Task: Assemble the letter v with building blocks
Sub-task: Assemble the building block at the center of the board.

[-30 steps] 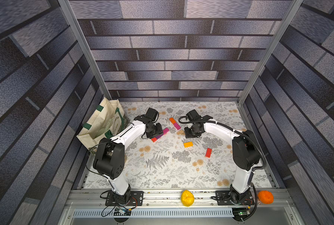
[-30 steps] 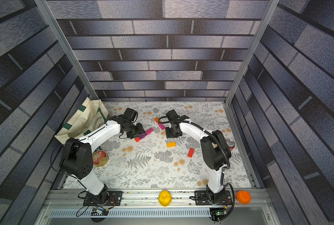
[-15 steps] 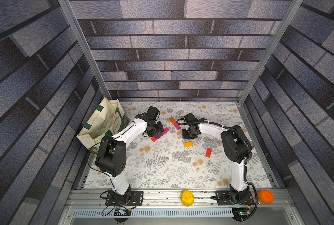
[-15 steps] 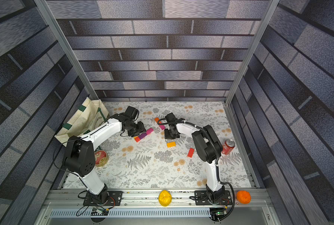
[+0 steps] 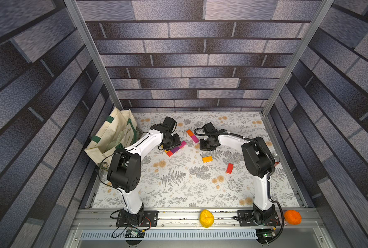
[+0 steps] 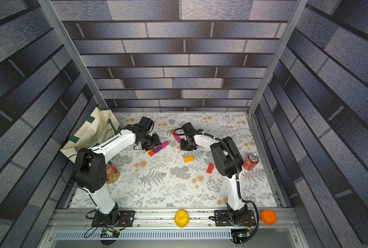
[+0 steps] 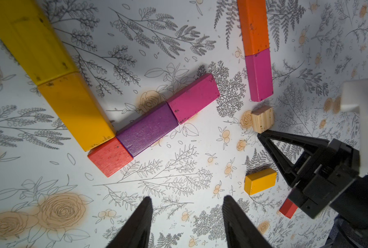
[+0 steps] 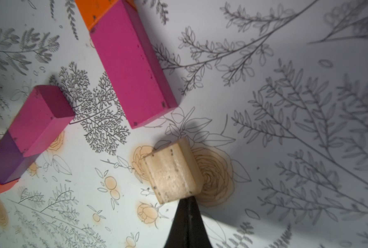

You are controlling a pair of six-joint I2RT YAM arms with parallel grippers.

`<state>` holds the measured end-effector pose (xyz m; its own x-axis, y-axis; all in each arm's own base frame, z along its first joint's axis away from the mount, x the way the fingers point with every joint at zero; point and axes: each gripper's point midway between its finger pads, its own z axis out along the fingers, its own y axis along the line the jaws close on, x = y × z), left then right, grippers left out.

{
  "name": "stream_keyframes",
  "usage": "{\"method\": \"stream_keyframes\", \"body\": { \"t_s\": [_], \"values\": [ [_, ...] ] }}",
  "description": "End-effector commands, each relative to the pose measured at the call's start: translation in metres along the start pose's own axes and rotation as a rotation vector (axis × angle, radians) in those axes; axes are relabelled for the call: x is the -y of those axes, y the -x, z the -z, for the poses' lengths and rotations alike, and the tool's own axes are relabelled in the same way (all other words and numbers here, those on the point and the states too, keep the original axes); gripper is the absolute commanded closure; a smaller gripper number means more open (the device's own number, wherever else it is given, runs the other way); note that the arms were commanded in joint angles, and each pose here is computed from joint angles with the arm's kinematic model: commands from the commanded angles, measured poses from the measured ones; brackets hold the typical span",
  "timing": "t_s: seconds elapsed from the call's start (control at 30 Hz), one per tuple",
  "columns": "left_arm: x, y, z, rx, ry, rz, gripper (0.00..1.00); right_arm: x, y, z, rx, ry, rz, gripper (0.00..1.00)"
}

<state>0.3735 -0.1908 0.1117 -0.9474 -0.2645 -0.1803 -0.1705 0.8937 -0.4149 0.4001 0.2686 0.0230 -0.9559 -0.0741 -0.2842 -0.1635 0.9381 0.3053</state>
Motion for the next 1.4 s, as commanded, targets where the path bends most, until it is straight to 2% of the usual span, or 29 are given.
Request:
{"method": "stream_keyframes", "body": {
  "t_s": [0.0,0.37,0.67,0.97,1.37],
  "values": [
    [0.004,-0.003,0.004,-0.020,-0.004,-0.021,0.45,0.022,-0.014,-0.020,-0.065,-0.063,-0.038,1.00],
    [0.005,-0.003,0.003,-0.023,-0.010,-0.022,0.46,0.019,-0.009,-0.024,-0.061,-0.051,-0.055,1.00],
    [0.029,-0.011,-0.016,-0.079,-0.056,-0.038,0.61,0.018,-0.009,-0.018,-0.056,-0.050,-0.072,1.00],
    [0.055,-0.015,-0.046,-0.146,-0.098,-0.042,0.85,0.018,-0.012,-0.010,-0.044,-0.043,-0.096,1.00],
    [0.066,-0.022,-0.081,-0.215,-0.099,-0.019,0.96,0.016,-0.014,-0.009,-0.028,0.029,-0.164,1.00]
  ]
}}
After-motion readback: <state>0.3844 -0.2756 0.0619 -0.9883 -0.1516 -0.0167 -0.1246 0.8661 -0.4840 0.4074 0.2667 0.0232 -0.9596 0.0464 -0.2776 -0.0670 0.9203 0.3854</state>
